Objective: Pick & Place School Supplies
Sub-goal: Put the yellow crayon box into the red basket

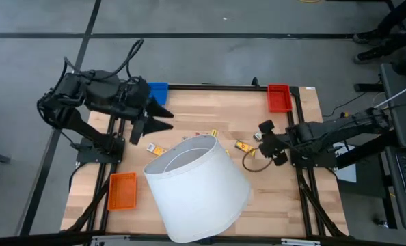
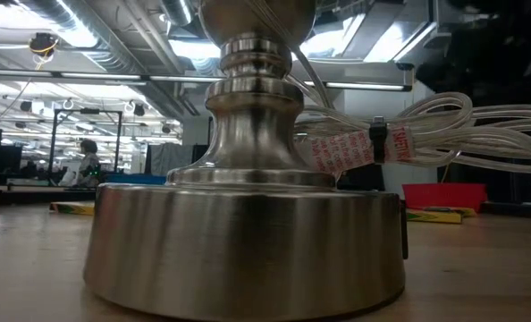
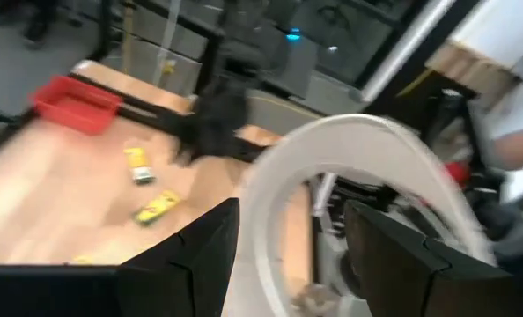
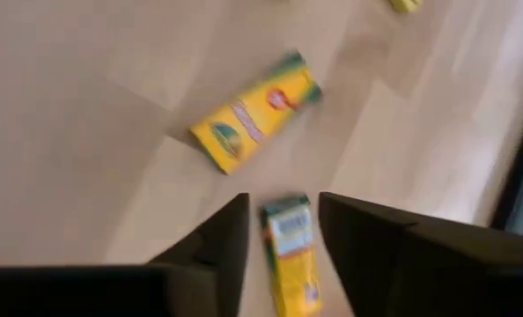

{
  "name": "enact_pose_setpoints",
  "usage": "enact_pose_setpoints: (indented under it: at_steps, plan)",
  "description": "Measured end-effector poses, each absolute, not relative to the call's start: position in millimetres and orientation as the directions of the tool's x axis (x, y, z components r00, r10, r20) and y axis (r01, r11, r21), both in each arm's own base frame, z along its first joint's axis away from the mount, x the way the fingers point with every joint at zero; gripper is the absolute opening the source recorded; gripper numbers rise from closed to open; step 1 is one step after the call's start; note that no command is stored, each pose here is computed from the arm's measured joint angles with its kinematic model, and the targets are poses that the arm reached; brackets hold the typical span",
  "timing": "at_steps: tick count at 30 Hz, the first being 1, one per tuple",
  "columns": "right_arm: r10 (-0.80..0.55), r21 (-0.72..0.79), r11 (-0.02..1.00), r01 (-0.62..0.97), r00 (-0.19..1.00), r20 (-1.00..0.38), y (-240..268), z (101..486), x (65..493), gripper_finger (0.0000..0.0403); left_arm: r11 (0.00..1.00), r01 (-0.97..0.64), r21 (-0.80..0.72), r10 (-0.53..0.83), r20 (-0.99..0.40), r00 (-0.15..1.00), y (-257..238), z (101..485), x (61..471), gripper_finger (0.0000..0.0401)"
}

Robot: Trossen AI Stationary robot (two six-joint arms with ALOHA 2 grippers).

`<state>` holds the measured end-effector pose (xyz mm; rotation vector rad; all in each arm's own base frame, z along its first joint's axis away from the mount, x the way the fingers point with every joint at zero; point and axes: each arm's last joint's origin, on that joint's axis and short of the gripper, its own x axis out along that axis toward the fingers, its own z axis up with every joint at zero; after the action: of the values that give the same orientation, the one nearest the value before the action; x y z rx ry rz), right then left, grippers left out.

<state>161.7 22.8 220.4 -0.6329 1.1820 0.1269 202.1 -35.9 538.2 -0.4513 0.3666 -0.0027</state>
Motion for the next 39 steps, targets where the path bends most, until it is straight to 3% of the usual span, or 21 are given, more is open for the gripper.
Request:
enact_pose_setpoints:
  at_steps: [5,8,13,21,39]
  plan:
    - [-0.271,-0.390,0.846,-0.363,0.338,-0.901,1,215,164,0.0233,0.885,-0.035,-0.464,-0.120,-0.300,0.946,-47,544,197,0.0203]
    - [-0.231,-0.349,0.828,-0.439,0.300,-0.925,-10,206,161,0.0276,0.886,-0.029,-0.463,-0.119,-0.286,0.951,-53,546,192,0.0203]
    - [-0.206,-0.297,0.800,-0.521,0.227,-0.952,-25,184,151,0.0315,0.888,-0.030,-0.458,-0.109,-0.275,0.955,-63,547,185,0.0203]
    - [-0.135,-0.282,0.781,-0.557,0.290,-0.947,-39,167,156,0.0315,0.896,-0.040,-0.442,-0.088,-0.267,0.960,-74,548,180,0.0203]
    - [-0.140,-0.215,0.846,-0.487,0.187,-0.972,-72,134,170,0.0282,0.892,-0.076,-0.446,-0.046,-0.257,0.965,-75,548,179,0.0203]
